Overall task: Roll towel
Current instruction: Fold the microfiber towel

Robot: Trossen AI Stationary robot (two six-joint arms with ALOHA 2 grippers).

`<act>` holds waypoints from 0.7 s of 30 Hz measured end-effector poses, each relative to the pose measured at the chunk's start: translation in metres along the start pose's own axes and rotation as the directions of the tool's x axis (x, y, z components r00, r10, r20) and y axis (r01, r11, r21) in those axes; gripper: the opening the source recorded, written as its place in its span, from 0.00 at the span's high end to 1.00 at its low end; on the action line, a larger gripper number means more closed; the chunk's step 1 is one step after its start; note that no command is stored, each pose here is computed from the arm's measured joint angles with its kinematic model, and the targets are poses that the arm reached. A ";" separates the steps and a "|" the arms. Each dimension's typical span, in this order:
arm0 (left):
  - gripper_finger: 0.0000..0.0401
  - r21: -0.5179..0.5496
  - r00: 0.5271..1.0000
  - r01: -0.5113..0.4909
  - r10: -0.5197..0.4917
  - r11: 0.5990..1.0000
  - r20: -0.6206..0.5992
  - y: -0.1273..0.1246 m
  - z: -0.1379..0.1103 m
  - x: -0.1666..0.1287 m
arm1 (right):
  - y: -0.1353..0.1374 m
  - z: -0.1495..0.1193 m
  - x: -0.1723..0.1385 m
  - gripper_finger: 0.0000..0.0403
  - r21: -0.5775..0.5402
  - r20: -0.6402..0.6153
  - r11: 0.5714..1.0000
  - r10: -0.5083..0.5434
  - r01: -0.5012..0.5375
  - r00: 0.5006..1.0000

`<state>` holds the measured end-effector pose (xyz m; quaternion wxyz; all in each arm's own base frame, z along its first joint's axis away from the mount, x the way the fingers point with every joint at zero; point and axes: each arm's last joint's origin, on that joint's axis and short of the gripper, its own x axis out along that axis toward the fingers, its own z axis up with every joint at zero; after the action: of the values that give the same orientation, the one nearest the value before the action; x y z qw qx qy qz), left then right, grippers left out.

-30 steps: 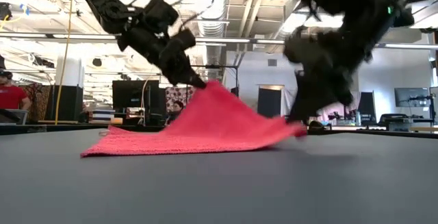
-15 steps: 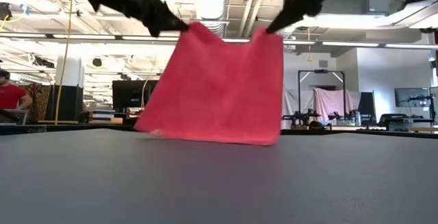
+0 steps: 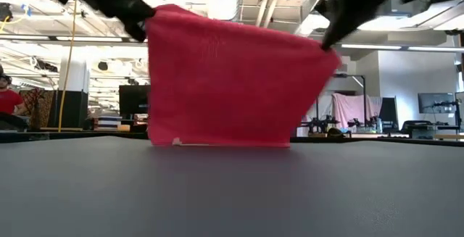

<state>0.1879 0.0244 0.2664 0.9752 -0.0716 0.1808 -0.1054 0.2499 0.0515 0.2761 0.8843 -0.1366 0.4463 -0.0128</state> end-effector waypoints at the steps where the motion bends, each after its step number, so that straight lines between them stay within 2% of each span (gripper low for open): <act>1: 1.00 -0.030 1.000 0.031 -0.031 0.999 0.002 -0.008 -0.010 0.009 | 0.012 -0.001 0.005 0.98 0.013 -0.013 1.000 0.022 -0.022 1.000; 5: 1.00 -0.181 0.995 0.099 -0.099 0.979 0.007 -0.041 -0.062 0.039 | 0.052 -0.001 0.023 0.98 0.058 -0.059 0.996 0.076 -0.072 0.995; 7: 1.00 -0.243 0.996 0.087 -0.088 0.966 0.009 -0.056 -0.082 0.047 | 0.063 -0.001 0.030 0.98 0.067 -0.066 0.994 0.088 -0.083 0.994; 9: 1.00 -0.288 0.997 0.071 -0.064 0.955 0.033 -0.069 -0.091 0.050 | 0.065 -0.001 0.035 0.97 0.078 -0.077 0.994 0.086 -0.080 0.993; 13: 1.00 -0.308 0.999 0.026 -0.018 0.951 0.030 -0.083 -0.097 0.053 | 0.048 0.003 0.036 0.97 0.071 -0.049 0.996 0.056 -0.052 0.997; 15: 1.00 -0.333 0.997 -0.048 0.065 0.942 0.041 -0.080 -0.096 0.054 | 0.035 0.006 0.036 0.97 0.078 -0.027 0.996 0.036 -0.033 0.999; 18: 1.00 -0.392 0.980 -0.194 0.199 0.899 -0.029 -0.071 -0.103 0.054 | 0.015 0.006 0.044 0.96 0.123 -0.044 0.992 0.032 -0.026 0.999; 21: 1.00 -0.417 0.952 -0.306 0.287 0.856 -0.110 -0.064 -0.112 0.052 | 0.001 0.003 0.060 0.96 0.137 -0.093 0.990 0.037 -0.024 0.995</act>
<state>0.1828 -0.0610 0.1563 0.9357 -0.2534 0.2296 0.0867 0.2878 0.0449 0.2304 0.8693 -0.0685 0.4881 -0.0363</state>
